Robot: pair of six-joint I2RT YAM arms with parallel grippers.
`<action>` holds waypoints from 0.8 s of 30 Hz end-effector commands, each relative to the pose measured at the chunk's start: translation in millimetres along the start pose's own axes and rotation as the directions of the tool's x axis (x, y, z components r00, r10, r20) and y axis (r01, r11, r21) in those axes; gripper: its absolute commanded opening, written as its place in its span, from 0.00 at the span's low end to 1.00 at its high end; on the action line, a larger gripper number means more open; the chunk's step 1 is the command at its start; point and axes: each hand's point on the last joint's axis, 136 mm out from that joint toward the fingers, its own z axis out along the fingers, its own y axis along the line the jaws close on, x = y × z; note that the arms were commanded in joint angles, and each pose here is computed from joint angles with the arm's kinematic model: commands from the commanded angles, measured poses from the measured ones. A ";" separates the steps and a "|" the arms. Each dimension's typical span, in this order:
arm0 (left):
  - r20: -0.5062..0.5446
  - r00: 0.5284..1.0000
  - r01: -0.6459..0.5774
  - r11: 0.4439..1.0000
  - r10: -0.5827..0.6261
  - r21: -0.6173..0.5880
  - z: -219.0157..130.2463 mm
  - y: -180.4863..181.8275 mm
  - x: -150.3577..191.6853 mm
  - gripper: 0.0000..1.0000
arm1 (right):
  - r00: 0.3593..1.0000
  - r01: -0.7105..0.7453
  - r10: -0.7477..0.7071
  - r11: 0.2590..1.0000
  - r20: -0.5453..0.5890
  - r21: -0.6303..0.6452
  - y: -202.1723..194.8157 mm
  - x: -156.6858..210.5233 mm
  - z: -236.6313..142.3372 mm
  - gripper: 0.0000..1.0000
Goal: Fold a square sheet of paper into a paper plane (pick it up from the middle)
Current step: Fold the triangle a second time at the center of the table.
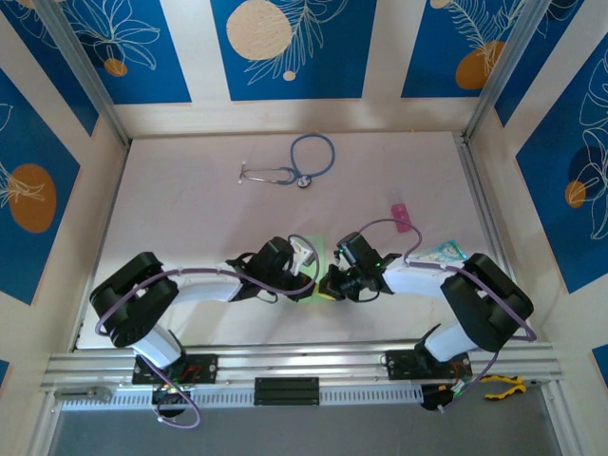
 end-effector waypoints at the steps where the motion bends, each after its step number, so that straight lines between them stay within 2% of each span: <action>1: 0.039 0.999 0.018 1.000 -0.018 0.001 -5.6 -1.7 -14.4 0.00 | 1.000 0.013 -0.012 0.998 -0.017 0.064 -10.5 2.1 4.6 0.01; 7: 0.065 0.994 0.088 0.996 -0.089 0.020 -2.7 -2.3 -18.8 0.00 | 1.000 0.005 -0.004 0.980 -0.009 0.197 -37.7 2.3 -5.0 0.01; 15: 0.132 0.961 0.235 0.969 -0.243 0.069 3.8 -1.4 -30.3 0.00 | 0.999 0.032 -0.035 0.993 0.028 0.110 -15.6 -9.4 -22.8 0.03; 20: 0.173 0.940 0.282 0.956 -0.293 0.084 3.2 -0.1 -37.1 0.00 | 0.998 0.016 -0.017 1.000 0.055 0.013 1.4 -10.9 -27.0 0.05; 24: 0.181 0.931 0.305 0.949 -0.316 0.087 3.7 2.6 -35.3 0.00 | 0.996 -0.024 0.025 1.000 0.081 -0.012 0.2 -14.0 -24.5 0.06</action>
